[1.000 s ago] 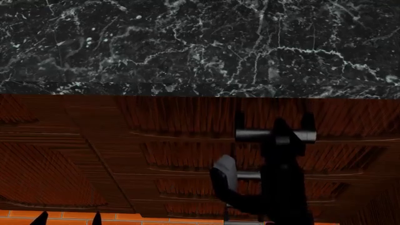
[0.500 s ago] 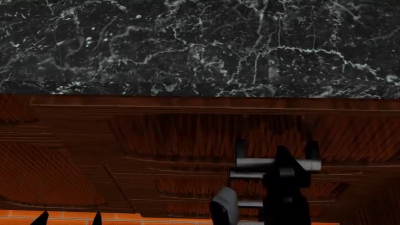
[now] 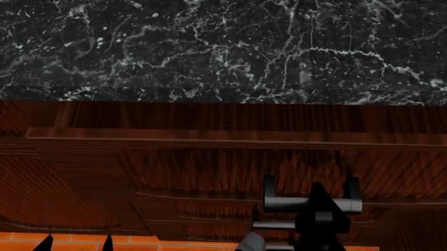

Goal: Open the right drawer.

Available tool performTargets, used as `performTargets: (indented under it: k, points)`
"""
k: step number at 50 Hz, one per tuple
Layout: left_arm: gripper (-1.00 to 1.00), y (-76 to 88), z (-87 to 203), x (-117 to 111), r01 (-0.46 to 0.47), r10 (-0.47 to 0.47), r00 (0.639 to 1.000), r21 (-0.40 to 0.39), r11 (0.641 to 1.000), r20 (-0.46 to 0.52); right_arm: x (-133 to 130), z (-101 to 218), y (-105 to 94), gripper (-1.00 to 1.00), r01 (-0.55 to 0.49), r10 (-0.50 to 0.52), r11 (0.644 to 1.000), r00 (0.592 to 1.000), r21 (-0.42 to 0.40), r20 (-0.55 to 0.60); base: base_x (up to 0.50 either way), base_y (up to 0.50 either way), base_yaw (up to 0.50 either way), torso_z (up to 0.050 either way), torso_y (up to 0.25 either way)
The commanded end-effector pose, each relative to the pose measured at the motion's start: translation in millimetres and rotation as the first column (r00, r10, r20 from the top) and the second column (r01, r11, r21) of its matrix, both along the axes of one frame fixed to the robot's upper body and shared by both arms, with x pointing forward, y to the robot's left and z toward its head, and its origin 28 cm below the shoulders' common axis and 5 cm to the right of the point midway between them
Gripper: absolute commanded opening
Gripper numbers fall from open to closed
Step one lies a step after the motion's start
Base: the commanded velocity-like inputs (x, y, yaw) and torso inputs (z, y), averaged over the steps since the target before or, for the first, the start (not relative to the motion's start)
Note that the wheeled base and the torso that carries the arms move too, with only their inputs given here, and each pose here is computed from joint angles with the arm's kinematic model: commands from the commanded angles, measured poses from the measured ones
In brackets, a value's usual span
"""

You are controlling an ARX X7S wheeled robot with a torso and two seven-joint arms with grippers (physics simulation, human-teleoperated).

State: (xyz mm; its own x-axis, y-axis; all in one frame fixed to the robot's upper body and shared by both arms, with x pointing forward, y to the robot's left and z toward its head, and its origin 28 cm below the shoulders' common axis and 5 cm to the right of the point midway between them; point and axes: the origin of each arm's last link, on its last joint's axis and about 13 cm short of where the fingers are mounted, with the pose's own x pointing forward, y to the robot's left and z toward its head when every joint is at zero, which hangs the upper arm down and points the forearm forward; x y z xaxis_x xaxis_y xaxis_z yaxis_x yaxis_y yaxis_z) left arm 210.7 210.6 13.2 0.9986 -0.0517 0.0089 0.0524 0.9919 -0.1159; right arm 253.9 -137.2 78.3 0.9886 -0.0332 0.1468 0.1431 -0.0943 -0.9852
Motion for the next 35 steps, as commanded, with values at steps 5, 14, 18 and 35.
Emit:
performTargets:
  k: [5, 14, 18, 35]
  points:
    - [1.0, -0.2, -0.8, -0.2, 0.001, -0.001, 1.0, 0.0, 1.0, -0.002, -11.9, 0.8, 19.2, -1.0, -0.083, 0.086, 0.996, 0.994, -0.033, 0.072, -0.25, 0.0, 0.0, 0.0, 0.0]
    - [1.0, 0.0, -1.5, 0.3, 0.002, -0.002, 1.0, 0.003, 1.0, -0.004, -11.0, 2.9, 18.9, -1.0, -0.088, 0.09, 0.995, 0.993, -0.036, 0.075, -0.27, 0.0, 0.0, 0.0, 0.001]
    - [1.0, 0.0, -0.8, 0.4, 0.001, -0.001, 1.0, 0.0, 1.0, -0.004, -10.0, 2.1, 18.2, -1.0, -0.084, 0.086, 0.996, 0.994, -0.04, 0.071, -0.27, 0.0, 0.0, 0.004, 0.0]
    - [1.0, 0.2, -0.6, 0.1, 0.0, 0.0, 1.0, -0.007, 1.0, -0.001, -9.7, 2.9, 18.7, -1.0, -0.084, 0.087, 0.996, 0.994, -0.04, 0.067, -0.24, 0.0, 0.0, 0.0, 0.001]
